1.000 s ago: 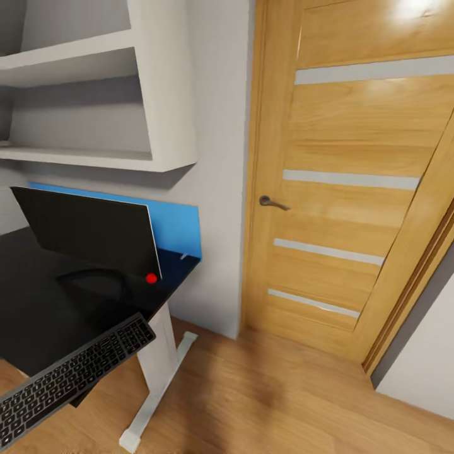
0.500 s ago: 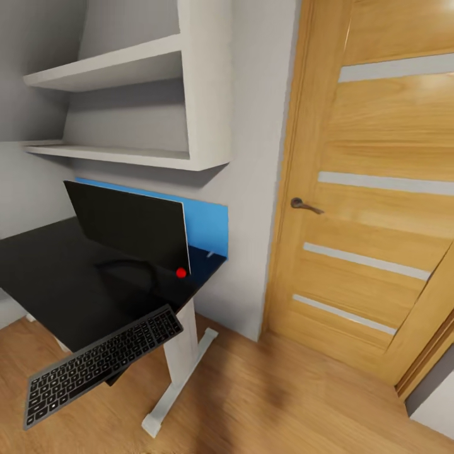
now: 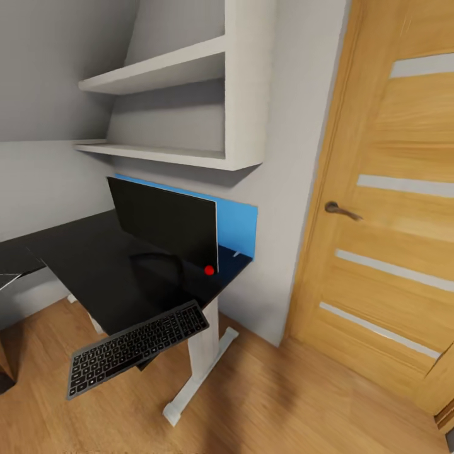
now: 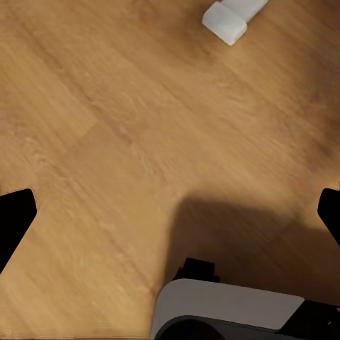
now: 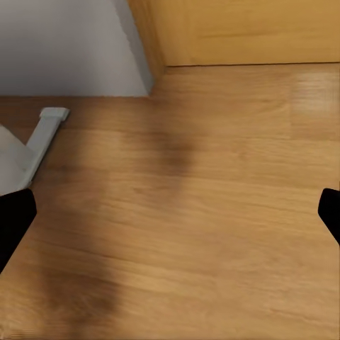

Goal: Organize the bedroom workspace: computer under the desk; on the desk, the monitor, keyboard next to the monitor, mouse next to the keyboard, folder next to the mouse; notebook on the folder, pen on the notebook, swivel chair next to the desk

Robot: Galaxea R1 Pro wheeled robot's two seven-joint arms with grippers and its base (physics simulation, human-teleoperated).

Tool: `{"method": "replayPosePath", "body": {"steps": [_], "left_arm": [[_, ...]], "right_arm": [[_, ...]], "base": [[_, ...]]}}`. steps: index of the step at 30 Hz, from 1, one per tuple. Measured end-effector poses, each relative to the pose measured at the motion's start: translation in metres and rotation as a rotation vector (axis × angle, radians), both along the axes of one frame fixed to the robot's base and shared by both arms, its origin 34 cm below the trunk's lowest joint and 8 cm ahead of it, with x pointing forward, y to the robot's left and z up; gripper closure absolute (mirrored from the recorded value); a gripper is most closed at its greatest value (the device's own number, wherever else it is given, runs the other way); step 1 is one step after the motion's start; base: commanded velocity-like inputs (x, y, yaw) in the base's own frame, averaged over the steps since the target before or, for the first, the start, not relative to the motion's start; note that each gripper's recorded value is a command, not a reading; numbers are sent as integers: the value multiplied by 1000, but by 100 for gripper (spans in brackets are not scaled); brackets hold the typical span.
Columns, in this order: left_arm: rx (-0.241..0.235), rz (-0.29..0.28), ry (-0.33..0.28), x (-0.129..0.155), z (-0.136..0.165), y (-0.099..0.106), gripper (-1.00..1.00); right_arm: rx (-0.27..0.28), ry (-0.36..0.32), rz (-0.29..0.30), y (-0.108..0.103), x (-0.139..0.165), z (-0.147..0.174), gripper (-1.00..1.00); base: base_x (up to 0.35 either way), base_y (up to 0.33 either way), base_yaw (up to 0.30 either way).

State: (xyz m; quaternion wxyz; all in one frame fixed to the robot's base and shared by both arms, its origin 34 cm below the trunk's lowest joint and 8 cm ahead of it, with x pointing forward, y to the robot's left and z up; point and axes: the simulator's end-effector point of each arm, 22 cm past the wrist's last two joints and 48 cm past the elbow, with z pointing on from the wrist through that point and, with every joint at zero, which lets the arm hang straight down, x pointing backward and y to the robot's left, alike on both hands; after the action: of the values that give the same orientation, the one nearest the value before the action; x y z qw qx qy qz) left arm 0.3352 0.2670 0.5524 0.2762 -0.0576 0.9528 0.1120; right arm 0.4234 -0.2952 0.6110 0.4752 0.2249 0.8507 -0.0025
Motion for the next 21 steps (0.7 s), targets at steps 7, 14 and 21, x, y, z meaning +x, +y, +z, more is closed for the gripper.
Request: {"method": "replayPosePath", "body": {"steps": [7, 14, 21], "left_arm": [[1, 0, 0, 0, 0, 0, -100], [-5, 34, -31, 6, 4, 4, -100], [-25, 1, -7, 2, 1, -16, -100]], "right_arm": [[-2, 2, 10, 2, 0, 0, -100], [-54, 39, -1, -25, -12, -6, -100], [-50, 71, 14, -21, -24, -14, -100]], "base": [[0, 0, 129], [0, 0, 3], [0, 0, 0]]}}
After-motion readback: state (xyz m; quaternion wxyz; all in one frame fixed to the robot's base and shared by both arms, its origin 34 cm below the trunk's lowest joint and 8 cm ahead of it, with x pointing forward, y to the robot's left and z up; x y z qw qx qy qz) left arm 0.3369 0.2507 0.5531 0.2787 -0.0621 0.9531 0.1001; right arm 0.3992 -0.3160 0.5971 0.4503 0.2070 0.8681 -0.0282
